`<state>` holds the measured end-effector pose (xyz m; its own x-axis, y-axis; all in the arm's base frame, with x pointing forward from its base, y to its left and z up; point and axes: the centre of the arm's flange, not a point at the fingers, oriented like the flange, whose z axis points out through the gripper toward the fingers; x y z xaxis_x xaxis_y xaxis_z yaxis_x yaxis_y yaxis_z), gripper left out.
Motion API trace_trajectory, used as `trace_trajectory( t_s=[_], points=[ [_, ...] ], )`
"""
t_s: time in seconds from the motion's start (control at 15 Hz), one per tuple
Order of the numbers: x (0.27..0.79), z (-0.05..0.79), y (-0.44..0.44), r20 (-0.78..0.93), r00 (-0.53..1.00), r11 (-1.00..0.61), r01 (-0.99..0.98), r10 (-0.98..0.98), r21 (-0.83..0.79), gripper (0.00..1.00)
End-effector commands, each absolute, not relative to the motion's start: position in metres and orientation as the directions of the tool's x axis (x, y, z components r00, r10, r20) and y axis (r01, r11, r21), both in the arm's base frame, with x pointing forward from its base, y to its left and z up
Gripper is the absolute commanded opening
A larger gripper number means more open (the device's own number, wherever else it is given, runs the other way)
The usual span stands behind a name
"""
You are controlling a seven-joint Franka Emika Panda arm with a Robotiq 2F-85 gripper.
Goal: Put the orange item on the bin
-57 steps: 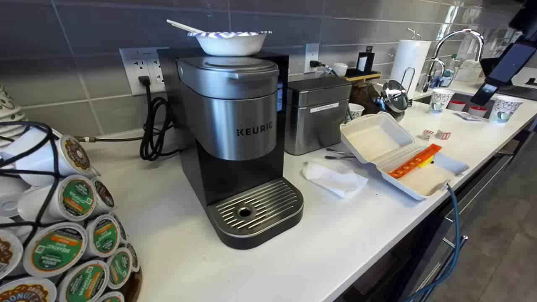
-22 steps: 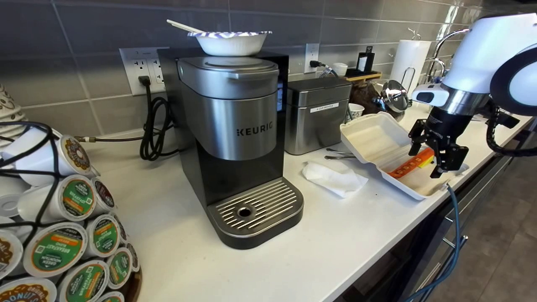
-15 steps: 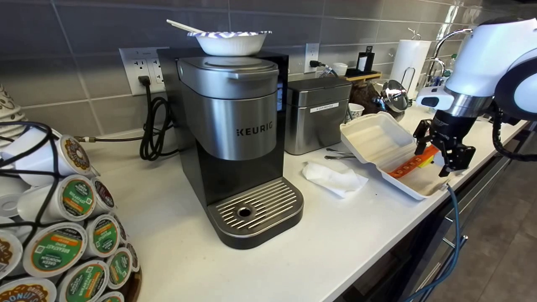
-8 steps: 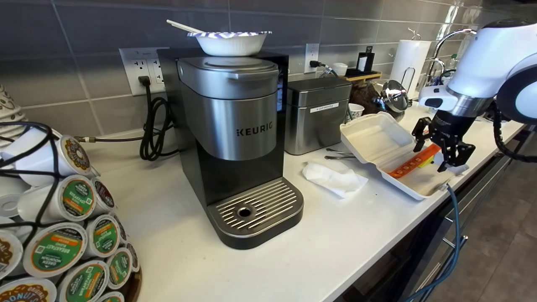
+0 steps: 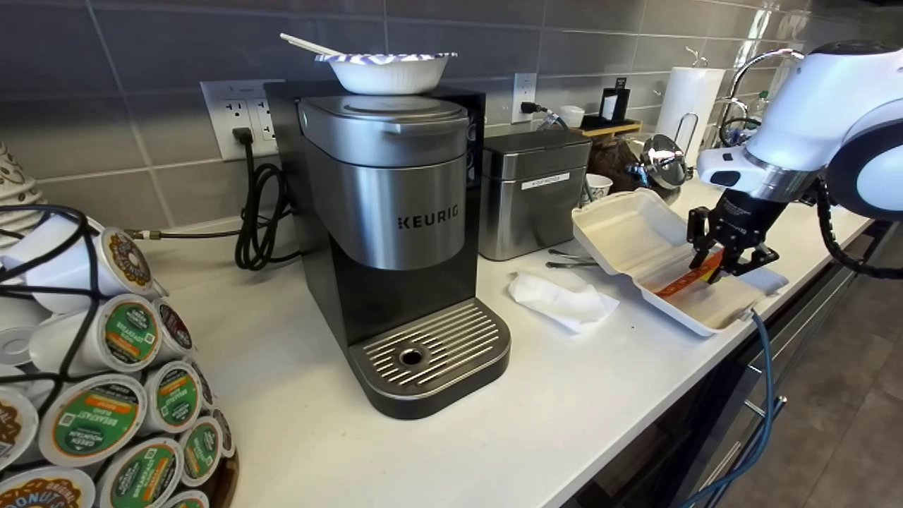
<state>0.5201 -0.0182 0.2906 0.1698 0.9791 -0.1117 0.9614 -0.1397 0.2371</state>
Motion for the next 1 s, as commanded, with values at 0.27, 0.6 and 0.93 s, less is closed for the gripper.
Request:
trace_trajectory(
  t_s=[0.27,0.6,0.93],
  points=[
    [0.522,0.281,-0.017,-0.114,0.117,-0.086,0.966,0.987,0.242,0.0],
    [0.504,0.318,0.002,-0.139,0.129,-0.079,0.944,0.982,0.321,0.0],
    [0.517,0.358,0.013,-0.14,0.164,-0.083,0.885,0.977,0.458,0.0]
  ],
)
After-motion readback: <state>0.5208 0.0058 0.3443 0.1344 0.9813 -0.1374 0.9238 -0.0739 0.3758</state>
